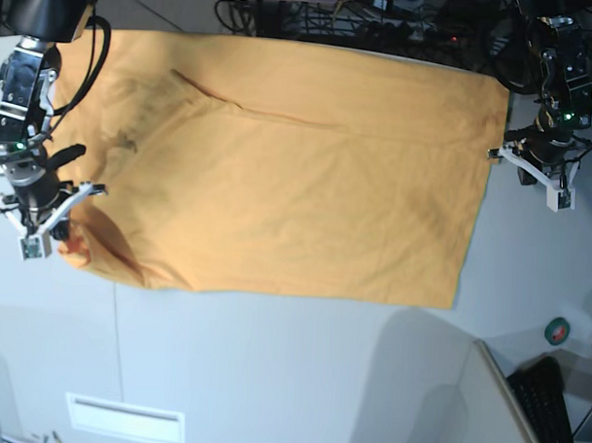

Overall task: Layout the t-shirt on the table in an organized manner, then fold the t-shirt properly
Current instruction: 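Move the left gripper to the other hem corner and grasp it, then lift the hem with both grippers and fold it toward the collar, then carry the held hem over the shirt toward the collar edge with both grippers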

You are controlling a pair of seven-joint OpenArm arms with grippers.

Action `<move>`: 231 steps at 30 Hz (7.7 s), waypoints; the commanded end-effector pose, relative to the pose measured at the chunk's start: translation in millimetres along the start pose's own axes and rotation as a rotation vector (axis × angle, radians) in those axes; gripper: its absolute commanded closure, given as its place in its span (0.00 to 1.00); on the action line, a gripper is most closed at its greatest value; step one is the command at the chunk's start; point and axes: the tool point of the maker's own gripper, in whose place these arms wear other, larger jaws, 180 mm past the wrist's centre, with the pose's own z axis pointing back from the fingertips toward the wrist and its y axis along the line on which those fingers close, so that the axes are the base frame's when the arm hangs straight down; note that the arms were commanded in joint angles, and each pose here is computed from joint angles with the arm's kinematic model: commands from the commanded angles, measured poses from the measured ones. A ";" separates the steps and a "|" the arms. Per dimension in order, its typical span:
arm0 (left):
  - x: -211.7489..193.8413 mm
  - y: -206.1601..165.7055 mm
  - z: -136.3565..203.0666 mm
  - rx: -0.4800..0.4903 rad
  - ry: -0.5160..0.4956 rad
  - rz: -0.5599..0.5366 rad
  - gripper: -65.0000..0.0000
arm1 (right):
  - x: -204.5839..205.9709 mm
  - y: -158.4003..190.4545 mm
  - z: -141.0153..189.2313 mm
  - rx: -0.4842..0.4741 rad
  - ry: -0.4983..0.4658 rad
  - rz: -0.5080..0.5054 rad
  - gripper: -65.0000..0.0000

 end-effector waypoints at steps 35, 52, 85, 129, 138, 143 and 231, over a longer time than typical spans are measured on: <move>114.7 -97.8 -120.2 -0.172 0.030 0.054 0.53 | 12.5 -7.4 0.3 -0.012 -0.009 0.014 1.00; 126.1 -101.5 -105.0 -0.183 -0.066 -0.007 1.00 | 13.3 -6.3 -0.1 -0.010 -0.010 0.013 1.00; 48.9 -139.8 20.1 -0.288 -0.053 -0.295 1.00 | 14.8 -6.5 -1.3 -0.010 -0.012 0.012 1.00; 55.1 -94.8 -53.3 -0.232 0.078 -0.037 0.31 | 14.2 -6.4 -1.5 -0.010 -0.011 0.011 1.00; 58.9 -109.2 -60.3 -0.256 0.086 -0.006 0.31 | 13.7 -6.3 -1.6 -0.009 -0.010 0.011 1.00; 50.0 -111.6 -65.8 -0.261 0.110 0.012 0.37 | 13.7 -6.3 -1.6 -0.009 -0.010 0.011 1.00; 97.4 -106.5 -11.9 -0.263 -0.192 -0.187 1.00 | 22.2 -76.8 6.4 -0.138 -0.015 0.011 1.00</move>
